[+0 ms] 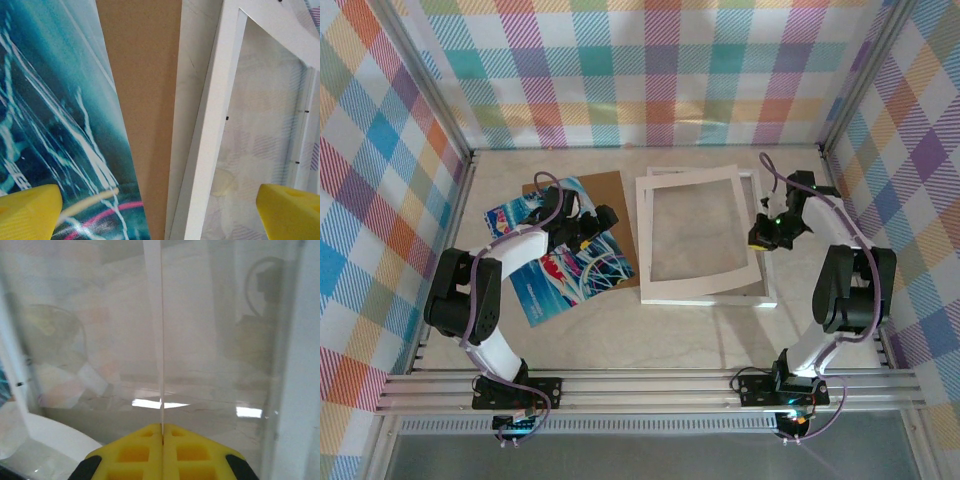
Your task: Put the photo into the frame
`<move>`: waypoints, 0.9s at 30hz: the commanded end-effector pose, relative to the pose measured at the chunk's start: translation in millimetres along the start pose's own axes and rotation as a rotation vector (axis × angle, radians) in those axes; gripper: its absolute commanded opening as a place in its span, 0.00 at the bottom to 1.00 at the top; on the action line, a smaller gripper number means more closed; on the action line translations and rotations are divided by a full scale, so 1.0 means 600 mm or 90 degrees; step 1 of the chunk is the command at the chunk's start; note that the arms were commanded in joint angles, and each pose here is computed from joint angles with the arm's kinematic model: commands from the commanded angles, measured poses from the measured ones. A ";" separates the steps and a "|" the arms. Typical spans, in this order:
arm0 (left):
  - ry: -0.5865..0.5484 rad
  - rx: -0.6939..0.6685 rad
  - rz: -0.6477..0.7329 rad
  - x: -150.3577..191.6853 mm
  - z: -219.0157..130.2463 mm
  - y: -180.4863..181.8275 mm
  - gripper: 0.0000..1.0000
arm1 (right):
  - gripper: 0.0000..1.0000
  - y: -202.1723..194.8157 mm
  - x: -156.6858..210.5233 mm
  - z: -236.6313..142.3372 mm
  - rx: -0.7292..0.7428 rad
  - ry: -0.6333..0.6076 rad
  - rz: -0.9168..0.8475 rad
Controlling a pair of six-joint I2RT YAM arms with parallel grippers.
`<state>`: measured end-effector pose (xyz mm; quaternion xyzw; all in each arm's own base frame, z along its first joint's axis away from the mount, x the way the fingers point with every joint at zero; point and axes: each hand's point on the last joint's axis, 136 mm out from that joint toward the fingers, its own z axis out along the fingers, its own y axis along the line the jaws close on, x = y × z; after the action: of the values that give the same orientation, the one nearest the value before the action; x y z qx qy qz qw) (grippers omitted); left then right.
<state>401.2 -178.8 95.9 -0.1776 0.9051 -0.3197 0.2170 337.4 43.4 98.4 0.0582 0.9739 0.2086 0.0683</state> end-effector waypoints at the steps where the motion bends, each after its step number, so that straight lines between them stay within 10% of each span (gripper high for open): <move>1: -0.003 0.014 0.023 -0.004 -0.002 -0.013 1.00 | 0.00 -0.043 0.000 -0.012 0.078 0.011 0.012; 10: -0.010 0.009 0.032 -0.008 -0.008 -0.014 1.00 | 0.00 -0.035 -0.008 -0.031 0.079 -0.013 0.015; 19: -0.006 0.006 0.028 -0.006 -0.002 -0.010 1.00 | 0.00 0.103 -0.031 -0.093 -0.190 -0.130 0.013; 27: -0.006 0.004 0.030 -0.003 -0.006 -0.009 1.00 | 0.00 0.088 -0.051 -0.147 -0.158 -0.149 0.006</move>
<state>401.0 -178.5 95.6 -0.1683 0.9073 -0.3163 0.2201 358.4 56.5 192.5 0.0763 0.9287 0.3077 0.1924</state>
